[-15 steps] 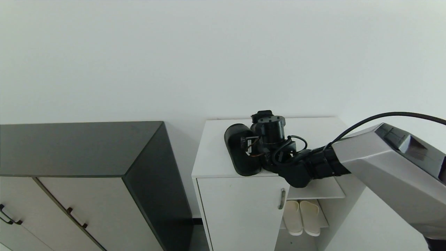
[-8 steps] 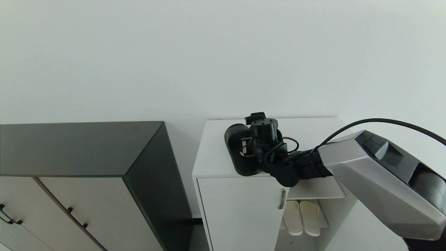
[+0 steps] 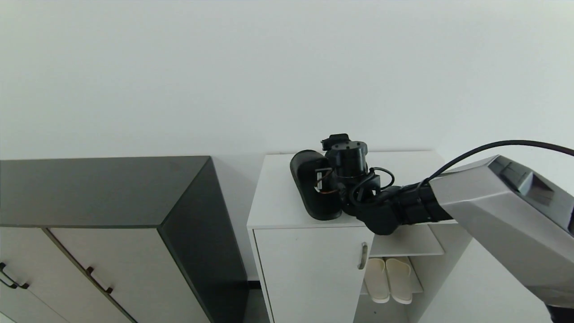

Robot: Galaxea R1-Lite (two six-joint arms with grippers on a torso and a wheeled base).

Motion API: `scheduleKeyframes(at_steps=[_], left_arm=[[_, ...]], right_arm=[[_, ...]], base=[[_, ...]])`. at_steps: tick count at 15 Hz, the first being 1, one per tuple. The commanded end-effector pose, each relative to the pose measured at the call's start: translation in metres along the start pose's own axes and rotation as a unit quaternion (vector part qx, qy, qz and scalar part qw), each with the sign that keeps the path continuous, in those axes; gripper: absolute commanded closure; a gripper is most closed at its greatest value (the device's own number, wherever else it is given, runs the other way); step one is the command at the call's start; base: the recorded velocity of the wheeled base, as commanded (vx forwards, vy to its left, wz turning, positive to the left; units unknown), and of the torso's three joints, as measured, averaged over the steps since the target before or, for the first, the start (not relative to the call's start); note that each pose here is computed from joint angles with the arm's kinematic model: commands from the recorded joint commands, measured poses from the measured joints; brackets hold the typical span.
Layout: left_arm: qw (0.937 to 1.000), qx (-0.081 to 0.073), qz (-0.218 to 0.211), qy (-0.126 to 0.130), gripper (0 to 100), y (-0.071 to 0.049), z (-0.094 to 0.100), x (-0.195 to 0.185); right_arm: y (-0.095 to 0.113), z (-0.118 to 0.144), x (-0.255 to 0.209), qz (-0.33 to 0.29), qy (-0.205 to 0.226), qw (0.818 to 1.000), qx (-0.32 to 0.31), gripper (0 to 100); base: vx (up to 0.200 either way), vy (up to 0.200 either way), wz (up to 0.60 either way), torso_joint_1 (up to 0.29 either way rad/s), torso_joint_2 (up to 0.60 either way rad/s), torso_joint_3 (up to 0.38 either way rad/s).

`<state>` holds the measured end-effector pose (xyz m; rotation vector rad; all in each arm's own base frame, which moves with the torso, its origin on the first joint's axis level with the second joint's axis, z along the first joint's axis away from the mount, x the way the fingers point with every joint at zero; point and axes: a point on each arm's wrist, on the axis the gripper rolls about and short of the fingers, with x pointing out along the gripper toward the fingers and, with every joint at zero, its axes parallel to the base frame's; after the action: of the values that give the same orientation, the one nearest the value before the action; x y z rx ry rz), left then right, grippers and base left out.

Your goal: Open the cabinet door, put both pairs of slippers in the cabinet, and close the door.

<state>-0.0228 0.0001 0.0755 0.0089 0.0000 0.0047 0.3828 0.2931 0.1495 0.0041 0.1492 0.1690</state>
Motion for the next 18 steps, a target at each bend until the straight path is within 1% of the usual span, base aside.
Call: scheduleKeyframes(at_steps=[1, 2, 3, 5, 7, 10, 15, 18], left_arm=[[1.0000, 0.000, 0.000, 0.001, 100, 0.000, 0.000, 0.000], [1.0000, 0.000, 0.000, 0.000, 100, 0.000, 0.000, 0.000], [1.0000, 0.000, 0.001, 0.000, 100, 0.000, 0.000, 0.000], [1.0000, 0.000, 0.001, 0.000, 100, 0.000, 0.000, 0.000], [1.0000, 0.000, 0.000, 0.001, 100, 0.000, 0.000, 0.000], [1.0000, 0.000, -0.002, 0.001, 100, 0.000, 0.000, 0.000], [1.0000, 0.000, -0.001, 0.001, 100, 0.000, 0.000, 0.000], [1.0000, 0.000, -0.001, 0.000, 100, 0.000, 0.000, 0.000]], right_arm=[[-0.001, 0.026, -0.043, 0.021, -0.008, 1.000, 0.003, 100], [-0.001, 0.025, -0.053, 0.027, -0.001, 1.000, 0.000, 100], [-0.002, 0.022, -0.075, 0.041, 0.010, 0.999, -0.005, 100], [-0.005, 0.013, -0.099, 0.055, 0.015, 0.998, -0.011, 100], [-0.015, -0.005, -0.124, 0.068, 0.013, 0.998, -0.009, 100], [-0.019, -0.017, -0.126, 0.077, 0.023, 0.997, -0.012, 100], [-0.018, -0.016, -0.128, 0.078, 0.022, 0.997, -0.012, 100], [-0.019, -0.015, -0.130, 0.078, 0.020, 0.997, -0.012, 100]], base=[[0.000, 0.000, 0.00, 0.000, 0.00, 0.000], [0.000, 0.000, 0.00, 0.000, 0.00, 0.000], [0.000, 0.000, 0.00, 0.000, 0.00, 0.000], [0.000, 0.000, 0.00, 0.000, 0.00, 0.000], [0.000, 0.000, 0.00, 0.000, 0.00, 0.000], [0.000, 0.000, 0.00, 0.000, 0.00, 0.000], [0.000, 0.000, 0.00, 0.000, 0.00, 0.000], [-0.200, 0.000, 0.00, 0.007, 0.01, 0.001]])
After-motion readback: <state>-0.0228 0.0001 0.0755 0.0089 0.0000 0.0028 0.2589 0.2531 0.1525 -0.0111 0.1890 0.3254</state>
